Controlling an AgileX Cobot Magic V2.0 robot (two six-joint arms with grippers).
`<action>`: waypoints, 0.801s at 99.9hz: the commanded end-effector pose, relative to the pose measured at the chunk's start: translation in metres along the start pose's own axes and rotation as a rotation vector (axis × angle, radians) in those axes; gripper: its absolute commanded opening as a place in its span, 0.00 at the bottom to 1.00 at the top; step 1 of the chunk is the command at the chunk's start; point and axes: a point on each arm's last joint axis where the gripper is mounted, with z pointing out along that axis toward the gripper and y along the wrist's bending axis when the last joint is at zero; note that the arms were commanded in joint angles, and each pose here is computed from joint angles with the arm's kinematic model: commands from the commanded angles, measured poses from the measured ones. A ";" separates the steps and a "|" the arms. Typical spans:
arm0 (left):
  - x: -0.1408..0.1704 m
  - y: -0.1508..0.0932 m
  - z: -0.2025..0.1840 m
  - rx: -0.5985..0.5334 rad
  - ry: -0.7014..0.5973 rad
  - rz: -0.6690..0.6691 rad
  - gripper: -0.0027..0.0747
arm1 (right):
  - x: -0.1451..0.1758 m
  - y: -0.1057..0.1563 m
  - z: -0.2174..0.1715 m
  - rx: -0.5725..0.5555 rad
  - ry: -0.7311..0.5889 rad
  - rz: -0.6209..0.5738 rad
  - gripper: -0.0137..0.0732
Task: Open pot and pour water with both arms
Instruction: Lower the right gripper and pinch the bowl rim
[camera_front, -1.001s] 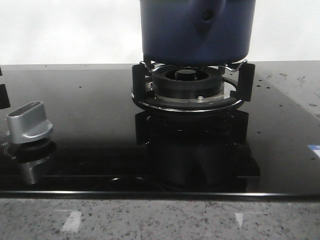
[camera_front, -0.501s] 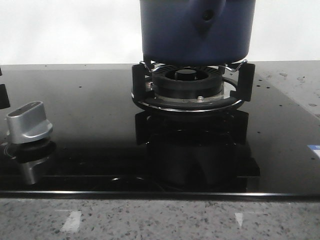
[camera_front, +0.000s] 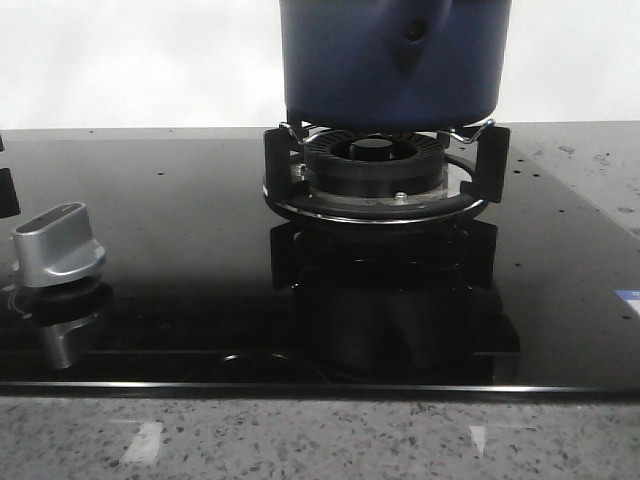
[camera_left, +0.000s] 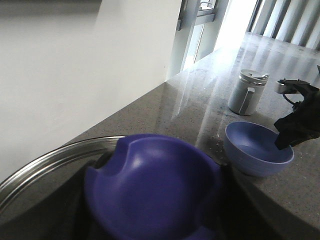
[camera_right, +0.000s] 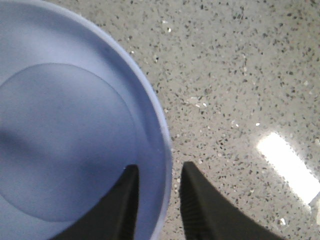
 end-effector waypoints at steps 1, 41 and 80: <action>-0.030 -0.018 -0.011 0.015 -0.130 0.013 0.44 | -0.005 -0.001 -0.010 -0.011 -0.073 0.002 0.25; -0.030 -0.018 -0.011 0.012 -0.131 0.013 0.44 | -0.008 0.000 -0.010 -0.023 -0.101 0.005 0.07; -0.030 -0.018 -0.011 0.012 -0.131 0.013 0.44 | -0.011 0.007 -0.016 -0.102 -0.120 0.044 0.07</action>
